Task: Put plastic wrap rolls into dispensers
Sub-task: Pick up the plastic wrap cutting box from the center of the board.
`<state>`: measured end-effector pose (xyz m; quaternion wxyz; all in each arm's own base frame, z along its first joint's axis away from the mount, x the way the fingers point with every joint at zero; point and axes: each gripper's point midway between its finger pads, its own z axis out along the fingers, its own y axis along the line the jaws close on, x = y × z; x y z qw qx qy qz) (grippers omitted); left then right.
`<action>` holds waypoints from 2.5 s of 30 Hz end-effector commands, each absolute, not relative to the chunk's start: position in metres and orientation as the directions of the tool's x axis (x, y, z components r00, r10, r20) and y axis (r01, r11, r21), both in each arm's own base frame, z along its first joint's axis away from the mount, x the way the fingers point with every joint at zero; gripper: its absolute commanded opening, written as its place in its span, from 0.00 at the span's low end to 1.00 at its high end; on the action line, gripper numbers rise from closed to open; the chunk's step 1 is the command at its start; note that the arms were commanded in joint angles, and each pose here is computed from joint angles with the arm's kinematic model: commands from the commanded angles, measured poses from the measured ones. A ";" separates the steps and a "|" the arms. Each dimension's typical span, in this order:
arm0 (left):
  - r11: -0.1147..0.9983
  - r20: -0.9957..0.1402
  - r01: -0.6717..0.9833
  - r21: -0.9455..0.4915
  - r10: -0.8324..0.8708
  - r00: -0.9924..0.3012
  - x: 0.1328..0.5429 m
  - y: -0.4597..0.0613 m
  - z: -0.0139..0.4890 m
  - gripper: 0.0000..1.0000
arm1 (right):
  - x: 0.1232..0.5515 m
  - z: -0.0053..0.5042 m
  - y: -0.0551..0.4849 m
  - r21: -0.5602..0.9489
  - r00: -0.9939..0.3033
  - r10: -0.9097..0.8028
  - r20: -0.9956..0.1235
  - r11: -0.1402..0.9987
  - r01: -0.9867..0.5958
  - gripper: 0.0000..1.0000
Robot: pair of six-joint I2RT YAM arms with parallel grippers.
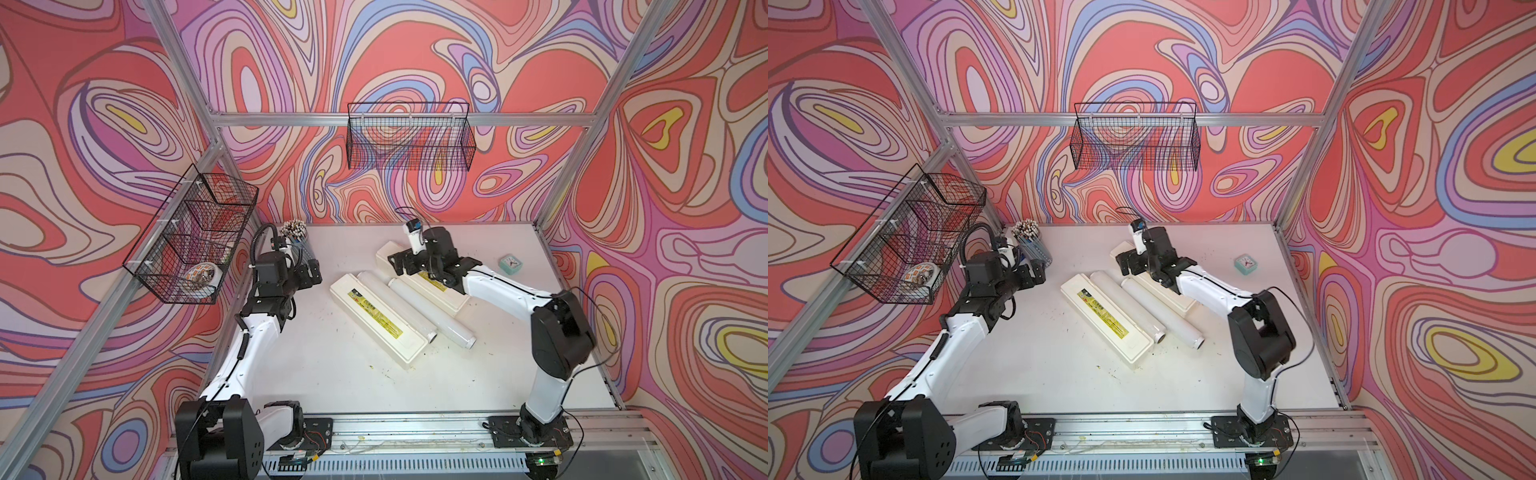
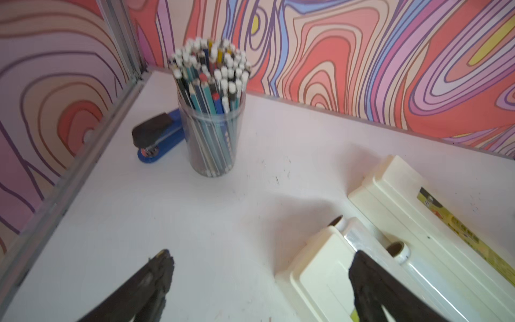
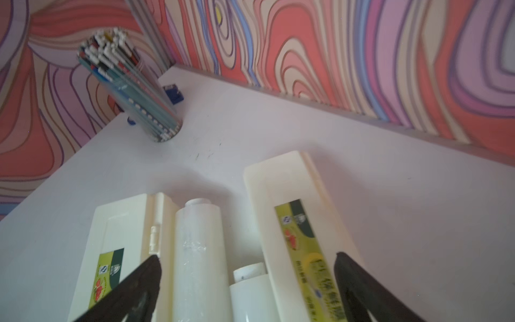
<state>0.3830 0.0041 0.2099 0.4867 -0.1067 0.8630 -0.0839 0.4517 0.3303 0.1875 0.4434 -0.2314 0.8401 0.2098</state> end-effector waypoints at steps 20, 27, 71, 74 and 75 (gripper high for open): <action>0.953 -0.760 -0.164 -0.254 -0.301 -0.576 0.359 0.015 0.204 1.00 | 0.394 0.094 0.453 0.148 -0.616 -0.461 -0.639 0.712 -0.687 0.98; 0.953 -0.760 -0.158 -0.259 -0.302 -0.576 0.358 0.014 0.204 1.00 | 0.392 0.076 0.459 0.067 -0.610 -0.506 -0.610 0.734 -0.676 0.98; 0.940 -0.849 0.133 -0.314 -0.215 -0.483 0.380 -0.024 0.283 1.00 | 0.373 0.246 0.446 -0.077 -0.313 -0.526 -0.791 0.593 -0.801 0.74; 0.918 -0.888 0.252 -0.305 -0.179 -0.422 0.380 -0.040 0.303 1.00 | 0.379 0.272 0.425 -0.071 -0.314 -0.508 -0.802 0.604 -0.794 0.73; 0.909 -0.896 0.289 -0.301 -0.166 -0.413 0.379 -0.045 0.305 1.00 | 0.379 0.279 0.420 -0.059 -0.311 -0.499 -0.809 0.595 -0.801 0.73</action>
